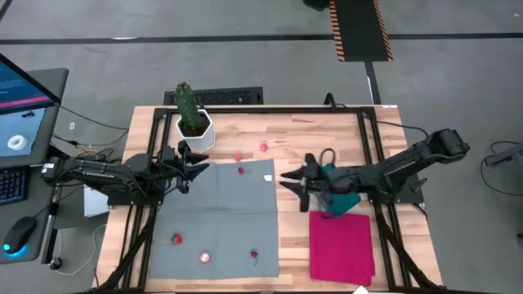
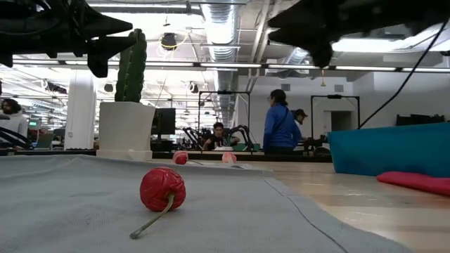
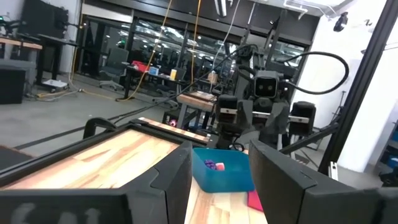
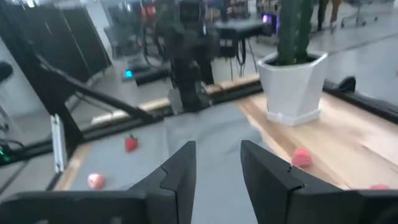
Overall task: Pick and placing Produce into tupperware
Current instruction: Put the red cherry into the blue bin
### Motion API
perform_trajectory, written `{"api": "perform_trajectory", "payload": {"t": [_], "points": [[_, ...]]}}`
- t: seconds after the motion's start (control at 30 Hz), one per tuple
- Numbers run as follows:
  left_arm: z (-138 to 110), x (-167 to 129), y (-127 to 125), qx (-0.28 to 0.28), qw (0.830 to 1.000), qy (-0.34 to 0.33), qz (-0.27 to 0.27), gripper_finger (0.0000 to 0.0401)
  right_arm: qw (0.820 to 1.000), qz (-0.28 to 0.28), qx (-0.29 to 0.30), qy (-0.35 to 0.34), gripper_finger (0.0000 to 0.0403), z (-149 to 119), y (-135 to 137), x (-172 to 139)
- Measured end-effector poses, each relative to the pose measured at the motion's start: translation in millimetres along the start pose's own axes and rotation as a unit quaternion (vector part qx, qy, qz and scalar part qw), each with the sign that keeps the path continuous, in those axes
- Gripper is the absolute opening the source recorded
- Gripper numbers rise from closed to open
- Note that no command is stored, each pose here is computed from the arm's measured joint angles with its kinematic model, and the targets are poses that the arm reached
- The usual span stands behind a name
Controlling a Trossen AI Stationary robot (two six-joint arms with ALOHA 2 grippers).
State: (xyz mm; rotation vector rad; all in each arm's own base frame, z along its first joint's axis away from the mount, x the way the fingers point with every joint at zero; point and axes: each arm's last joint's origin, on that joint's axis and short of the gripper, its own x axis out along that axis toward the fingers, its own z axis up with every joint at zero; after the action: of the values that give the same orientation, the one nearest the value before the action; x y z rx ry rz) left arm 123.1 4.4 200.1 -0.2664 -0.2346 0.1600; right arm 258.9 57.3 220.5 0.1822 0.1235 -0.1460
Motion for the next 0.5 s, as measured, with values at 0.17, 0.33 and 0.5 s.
{"api": "perform_trajectory", "payload": {"t": [0.17, 0.33, 0.5], "points": [[-1, 0, 0, 0.009, 1.0, 0.003, 0.001, 0.0148, 0.998, 0.013, -0.013, 0.055, 0.0134, 9, -10, 33], [-2, 0, 1, 0.011, 1.0, 0.011, 0.003, 0.0148, 0.991, -0.016, -0.073, 0.114, 0.0118, 22, -17, 57], [-2, 0, 1, 0.011, 1.0, 0.012, 0.002, 0.0148, 0.977, -0.048, -0.089, 0.187, 0.0109, 35, -29, 74]]}}
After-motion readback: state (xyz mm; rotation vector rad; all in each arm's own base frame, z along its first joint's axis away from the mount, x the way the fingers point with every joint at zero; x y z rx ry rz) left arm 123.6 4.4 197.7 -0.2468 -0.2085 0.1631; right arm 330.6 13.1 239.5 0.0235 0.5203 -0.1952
